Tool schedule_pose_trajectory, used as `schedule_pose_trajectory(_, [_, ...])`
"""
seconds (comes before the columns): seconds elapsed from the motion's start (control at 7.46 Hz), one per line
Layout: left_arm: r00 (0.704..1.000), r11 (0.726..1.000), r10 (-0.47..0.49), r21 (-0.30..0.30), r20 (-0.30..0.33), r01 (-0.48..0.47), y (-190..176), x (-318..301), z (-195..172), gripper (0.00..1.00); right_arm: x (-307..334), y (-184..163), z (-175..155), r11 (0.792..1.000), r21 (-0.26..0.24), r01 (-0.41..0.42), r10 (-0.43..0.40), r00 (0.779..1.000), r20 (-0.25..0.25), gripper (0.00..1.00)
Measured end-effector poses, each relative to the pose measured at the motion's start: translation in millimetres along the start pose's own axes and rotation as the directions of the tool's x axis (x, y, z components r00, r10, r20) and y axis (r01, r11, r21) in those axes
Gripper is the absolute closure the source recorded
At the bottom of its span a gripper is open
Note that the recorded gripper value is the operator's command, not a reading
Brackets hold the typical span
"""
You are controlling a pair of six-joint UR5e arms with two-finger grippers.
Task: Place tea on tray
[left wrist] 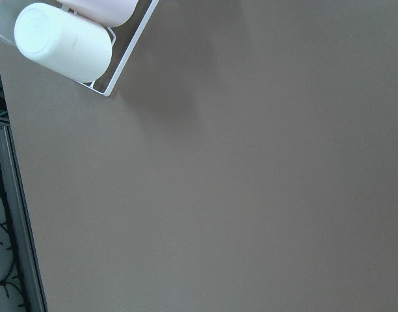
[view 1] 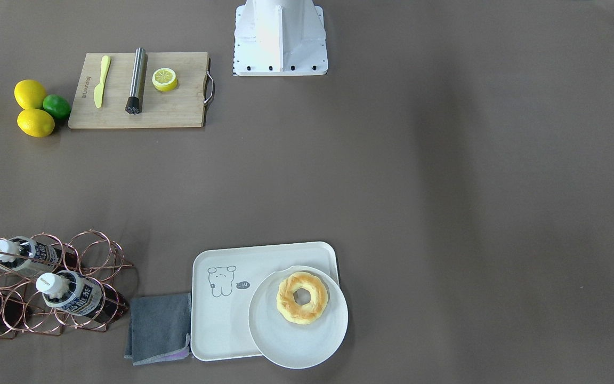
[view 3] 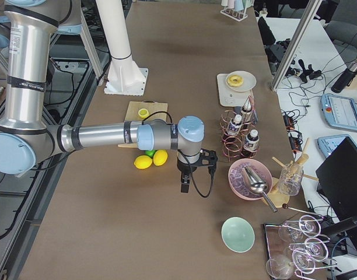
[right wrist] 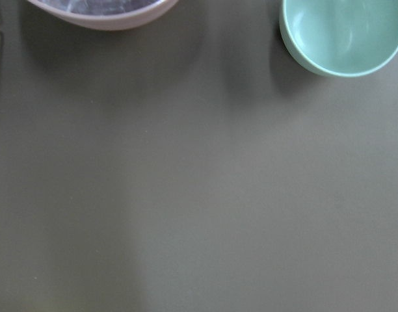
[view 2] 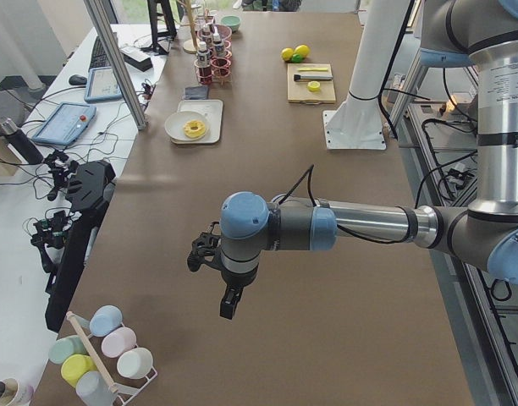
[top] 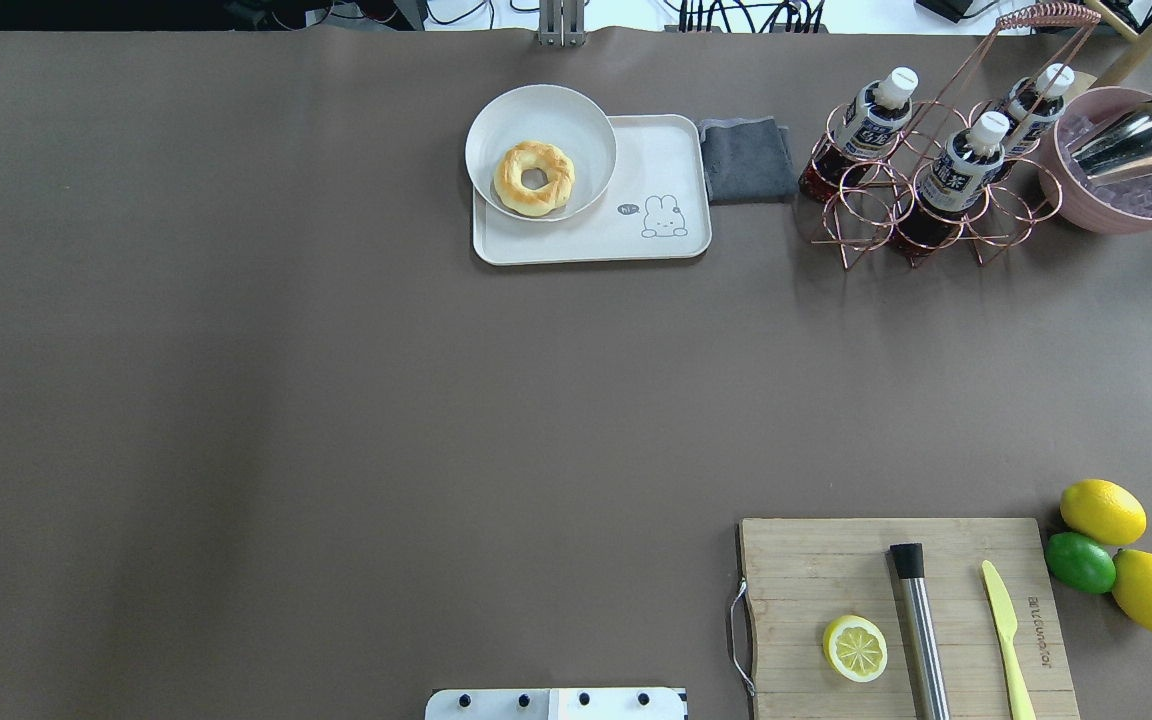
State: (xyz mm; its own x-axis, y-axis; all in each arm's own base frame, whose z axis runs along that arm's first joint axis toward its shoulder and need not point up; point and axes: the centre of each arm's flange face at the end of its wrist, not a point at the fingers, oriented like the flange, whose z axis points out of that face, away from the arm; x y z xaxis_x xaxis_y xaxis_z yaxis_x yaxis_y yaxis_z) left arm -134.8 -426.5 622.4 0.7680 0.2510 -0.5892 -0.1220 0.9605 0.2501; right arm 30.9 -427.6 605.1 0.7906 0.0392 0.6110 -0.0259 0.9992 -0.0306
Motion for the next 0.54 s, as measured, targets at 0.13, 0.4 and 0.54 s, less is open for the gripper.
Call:
schedule_pose_trajectory(0.13, [0.999, 0.999, 0.031, 0.035, 0.009, -0.031, -5.4, 3.4, -5.8, 0.01, -11.7, -7.8, -13.0, 0.999, 0.035, 0.029, -0.029, 1.000, 0.005, 0.00])
schedule_pose_trajectory(0.4, [0.994, 0.986, 0.099, 0.129, 0.047, -0.104, -22.3, 11.0, -18.6, 0.02, -44.8, -19.9, -40.0, 0.987, 0.114, 0.110, -0.112, 0.994, 0.018, 0.00])
schedule_pose_trajectory(0.54, [0.993, 0.981, 0.102, 0.158, 0.054, -0.110, -33.9, 18.6, -23.6, 0.02, -67.0, -28.1, -48.9, 0.977, 0.140, 0.158, -0.162, 0.987, 0.020, 0.01])
